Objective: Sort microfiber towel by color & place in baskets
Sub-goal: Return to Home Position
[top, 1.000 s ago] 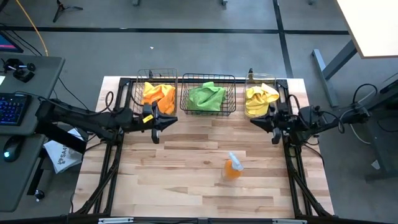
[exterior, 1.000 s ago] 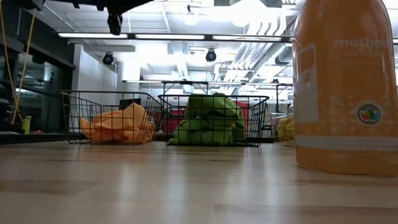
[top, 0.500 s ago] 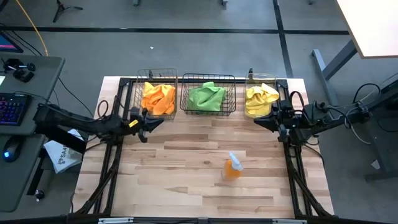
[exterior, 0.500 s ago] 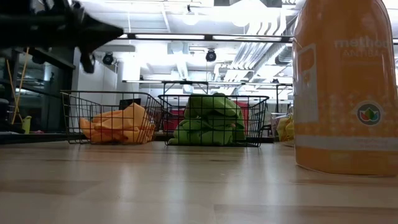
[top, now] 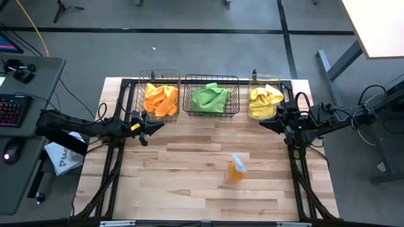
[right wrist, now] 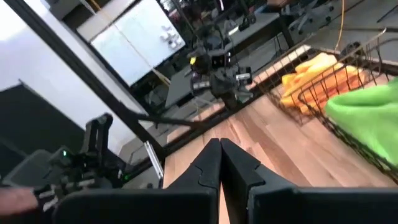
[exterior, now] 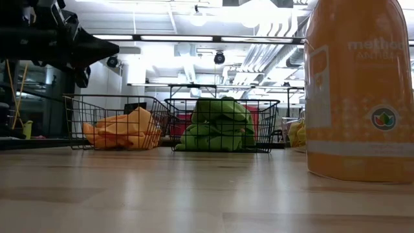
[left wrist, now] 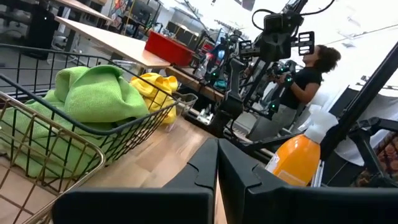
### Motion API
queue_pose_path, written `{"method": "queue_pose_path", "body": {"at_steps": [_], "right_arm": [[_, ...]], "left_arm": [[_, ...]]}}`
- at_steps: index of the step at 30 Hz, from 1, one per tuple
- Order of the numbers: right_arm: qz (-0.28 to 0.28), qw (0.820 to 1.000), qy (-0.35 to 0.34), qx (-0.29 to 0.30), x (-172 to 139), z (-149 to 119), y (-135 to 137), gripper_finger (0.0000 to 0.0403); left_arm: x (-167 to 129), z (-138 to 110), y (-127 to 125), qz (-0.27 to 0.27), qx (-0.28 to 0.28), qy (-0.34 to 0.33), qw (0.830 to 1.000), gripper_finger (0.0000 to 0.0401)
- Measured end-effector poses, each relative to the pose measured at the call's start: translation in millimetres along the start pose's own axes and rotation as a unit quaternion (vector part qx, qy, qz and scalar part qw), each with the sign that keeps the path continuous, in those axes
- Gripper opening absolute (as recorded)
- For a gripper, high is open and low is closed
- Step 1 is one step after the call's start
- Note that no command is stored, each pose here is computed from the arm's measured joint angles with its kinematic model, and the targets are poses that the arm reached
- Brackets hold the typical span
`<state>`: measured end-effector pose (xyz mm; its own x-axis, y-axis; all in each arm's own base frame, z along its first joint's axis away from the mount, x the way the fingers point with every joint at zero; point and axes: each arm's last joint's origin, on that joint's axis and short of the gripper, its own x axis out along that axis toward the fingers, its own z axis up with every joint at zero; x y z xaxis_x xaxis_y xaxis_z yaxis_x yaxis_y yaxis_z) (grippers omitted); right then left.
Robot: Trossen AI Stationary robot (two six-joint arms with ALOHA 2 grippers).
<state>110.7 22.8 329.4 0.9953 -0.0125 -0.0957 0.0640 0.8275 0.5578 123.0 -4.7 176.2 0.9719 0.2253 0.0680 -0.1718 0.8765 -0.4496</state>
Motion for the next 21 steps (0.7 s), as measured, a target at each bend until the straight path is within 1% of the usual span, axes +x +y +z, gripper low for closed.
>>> {"method": "queue_pose_path", "body": {"at_steps": [5,8,10,13,15,18,21], "right_arm": [[-0.008,0.999,0.036,-0.026,-6,-6,-6,0.0000],[0.007,0.998,0.039,-0.049,-10,-16,-13,0.0000],[0.032,0.998,0.033,-0.051,-11,-28,-21,0.0000],[0.093,0.995,0.014,-0.037,-10,-52,-35,0.0000],[0.123,0.992,-0.017,-0.034,-8,-68,-45,0.0000],[0.142,0.986,-0.079,-0.046,-7,-86,-60,0.0000],[0.154,0.983,-0.093,-0.043,-6,-101,-75,0.0000]], "left_arm": [[0,0,0,0.000,0.001,0.001,1.000,0.0000],[0,0,0,0.000,0.001,0.001,1.000,0.0000],[0,0,0,0.000,0.001,0.001,1.000,0.0000],[0,0,0,0.000,0.001,0.001,1.000,0.0000],[0,0,0,0.000,0.001,0.001,1.000,0.0000],[0,-1,0,0.002,0.002,0.005,1.000,0.0000],[0,-2,1,0.003,0.004,0.008,1.000,0.0000]]}}
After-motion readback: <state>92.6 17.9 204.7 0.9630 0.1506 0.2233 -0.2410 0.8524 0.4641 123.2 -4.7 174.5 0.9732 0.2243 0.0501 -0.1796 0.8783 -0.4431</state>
